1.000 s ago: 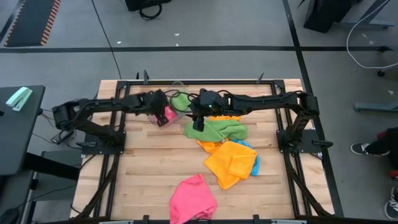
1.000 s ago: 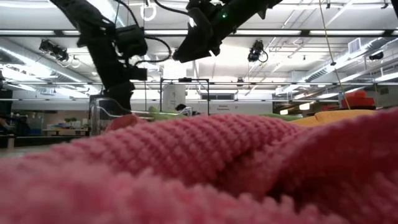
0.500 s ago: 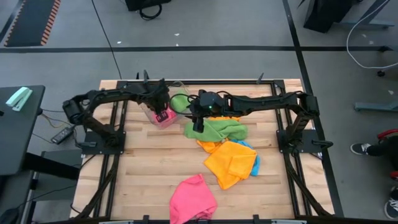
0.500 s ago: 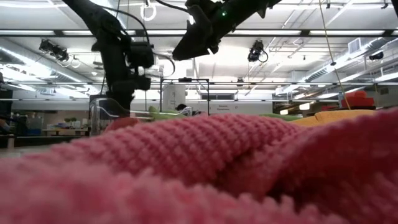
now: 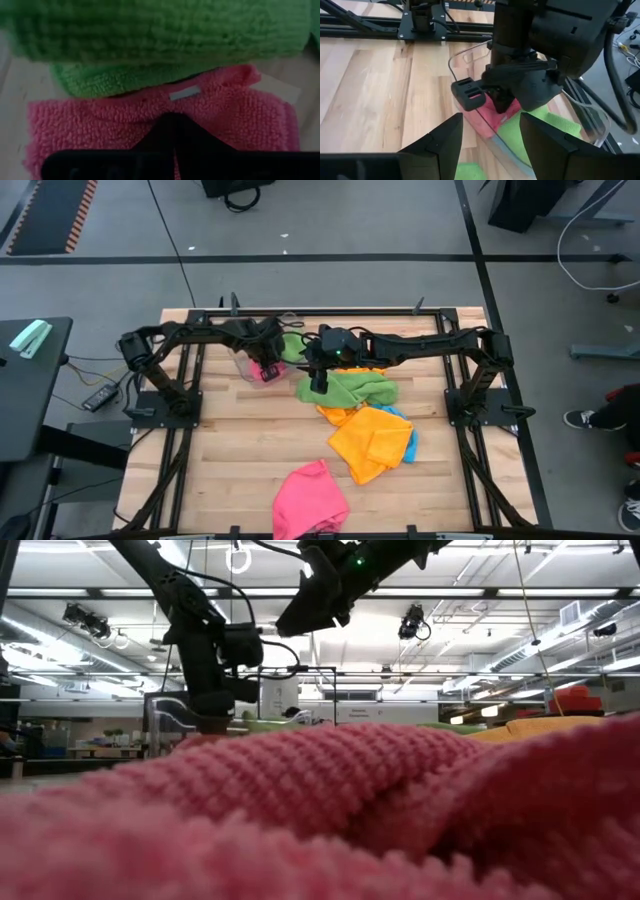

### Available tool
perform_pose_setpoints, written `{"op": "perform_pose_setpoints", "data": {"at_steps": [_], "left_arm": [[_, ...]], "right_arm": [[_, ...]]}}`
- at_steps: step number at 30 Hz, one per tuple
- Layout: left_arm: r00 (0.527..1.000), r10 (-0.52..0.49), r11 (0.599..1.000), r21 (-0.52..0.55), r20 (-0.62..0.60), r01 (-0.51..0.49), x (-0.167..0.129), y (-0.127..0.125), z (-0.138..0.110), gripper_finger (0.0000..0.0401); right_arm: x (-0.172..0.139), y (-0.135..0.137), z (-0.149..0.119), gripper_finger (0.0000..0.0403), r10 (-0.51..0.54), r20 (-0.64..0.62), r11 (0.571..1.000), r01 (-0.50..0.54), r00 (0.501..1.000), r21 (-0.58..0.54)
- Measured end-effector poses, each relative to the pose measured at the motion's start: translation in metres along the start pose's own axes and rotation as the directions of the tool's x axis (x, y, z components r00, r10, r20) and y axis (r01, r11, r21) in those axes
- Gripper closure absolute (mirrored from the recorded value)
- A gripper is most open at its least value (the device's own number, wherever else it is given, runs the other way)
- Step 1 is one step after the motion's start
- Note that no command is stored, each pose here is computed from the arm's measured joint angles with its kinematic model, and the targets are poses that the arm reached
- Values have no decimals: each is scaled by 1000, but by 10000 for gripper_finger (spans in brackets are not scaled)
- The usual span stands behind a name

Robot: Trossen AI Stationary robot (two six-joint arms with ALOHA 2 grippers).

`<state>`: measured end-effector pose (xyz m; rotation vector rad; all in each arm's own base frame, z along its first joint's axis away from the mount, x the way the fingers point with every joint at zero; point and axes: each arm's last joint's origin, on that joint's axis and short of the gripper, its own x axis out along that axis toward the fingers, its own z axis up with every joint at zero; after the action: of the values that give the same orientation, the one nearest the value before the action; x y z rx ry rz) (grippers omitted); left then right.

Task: Fold microfiber towels
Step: Put the left pink microfiber towel into the transparent bin

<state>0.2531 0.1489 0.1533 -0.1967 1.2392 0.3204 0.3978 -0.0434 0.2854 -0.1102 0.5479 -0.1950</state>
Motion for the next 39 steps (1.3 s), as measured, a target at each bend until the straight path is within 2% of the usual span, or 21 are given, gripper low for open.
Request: {"op": "perform_pose_setpoints", "data": {"at_steps": [4,14,21,25,27,30,32,39], "left_arm": [[998,-53,996,74,-15,54,2,-10,0,379],[989,-75,988,125,-126,91,0,-18,-10,371],[992,-70,987,135,-105,84,-19,-17,6,383],[988,-73,987,134,-136,91,-31,-17,11,384],[984,-42,989,135,-171,65,-34,-16,11,382],[975,84,986,159,-208,-51,-36,-12,9,381],[965,132,977,194,-228,-88,-37,-10,7,383],[965,144,939,339,-218,-63,-36,-14,9,376]], "right_arm": [[0,0,0,197,0,-4,1000,0,1000,4],[0,1,0,197,4,-3,1000,-4,1000,8],[0,2,0,197,4,-3,1000,-4,1000,6],[0,2,0,197,5,-5,1000,-5,1000,8],[0,2,0,197,5,-5,1000,-5,1000,8],[0,2,-1,197,5,-6,1000,-5,1000,5],[0,2,-1,197,5,-6,1000,-5,1000,5],[0,2,-1,197,5,-6,1000,-5,1000,5]]}}
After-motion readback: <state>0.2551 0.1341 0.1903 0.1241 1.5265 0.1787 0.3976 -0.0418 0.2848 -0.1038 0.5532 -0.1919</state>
